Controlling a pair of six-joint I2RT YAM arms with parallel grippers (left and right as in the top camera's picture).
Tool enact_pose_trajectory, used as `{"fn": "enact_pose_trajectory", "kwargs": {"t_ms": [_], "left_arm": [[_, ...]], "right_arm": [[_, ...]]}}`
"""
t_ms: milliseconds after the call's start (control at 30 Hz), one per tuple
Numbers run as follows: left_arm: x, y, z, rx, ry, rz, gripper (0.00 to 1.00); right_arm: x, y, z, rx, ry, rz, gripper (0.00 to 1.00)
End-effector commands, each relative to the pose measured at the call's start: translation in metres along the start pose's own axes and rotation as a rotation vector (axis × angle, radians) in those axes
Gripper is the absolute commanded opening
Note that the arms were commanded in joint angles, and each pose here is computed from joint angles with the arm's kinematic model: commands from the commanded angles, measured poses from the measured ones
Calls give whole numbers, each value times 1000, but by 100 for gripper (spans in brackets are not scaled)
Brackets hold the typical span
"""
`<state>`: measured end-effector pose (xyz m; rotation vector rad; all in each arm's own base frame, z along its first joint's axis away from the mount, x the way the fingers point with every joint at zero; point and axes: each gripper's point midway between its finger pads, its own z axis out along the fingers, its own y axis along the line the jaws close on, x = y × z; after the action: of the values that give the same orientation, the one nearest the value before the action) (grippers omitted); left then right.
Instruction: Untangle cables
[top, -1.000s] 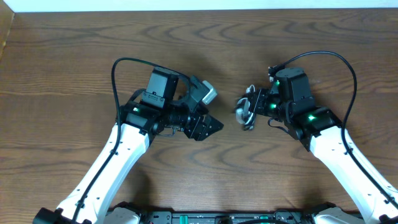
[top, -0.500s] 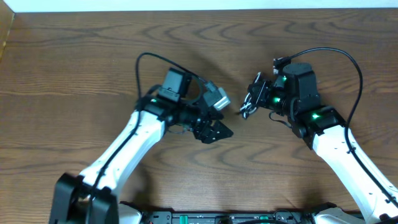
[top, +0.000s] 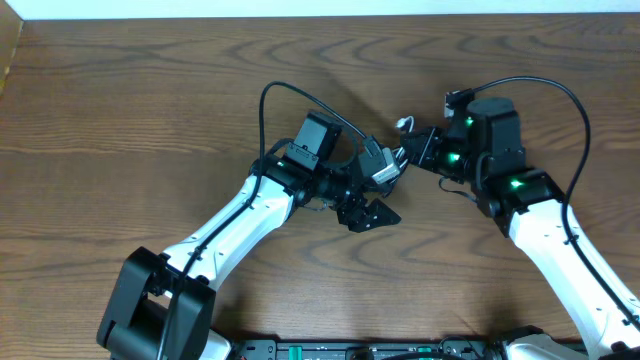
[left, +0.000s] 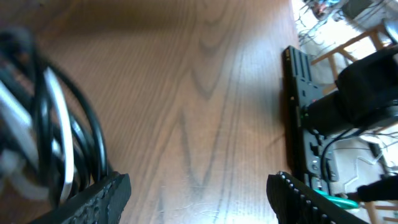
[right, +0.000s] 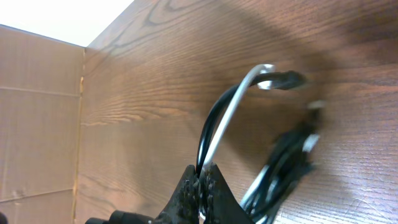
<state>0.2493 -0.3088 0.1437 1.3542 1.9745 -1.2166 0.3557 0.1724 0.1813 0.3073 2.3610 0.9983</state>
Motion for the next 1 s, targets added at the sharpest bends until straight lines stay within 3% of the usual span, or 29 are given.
{"fn": "enact_pose_trajectory", "kwargs": {"t_ms": [0, 667, 967], "left_arm": [[5, 9, 0, -45, 16, 7, 74], [4, 39, -3, -211, 38, 43, 80], [13, 63, -11, -359, 90, 13, 80]], "right_arm": [[-3, 13, -6, -67, 20, 10, 1], [2, 19, -8, -108, 56, 13, 1], [6, 23, -9, -136, 80, 11, 1]]}}
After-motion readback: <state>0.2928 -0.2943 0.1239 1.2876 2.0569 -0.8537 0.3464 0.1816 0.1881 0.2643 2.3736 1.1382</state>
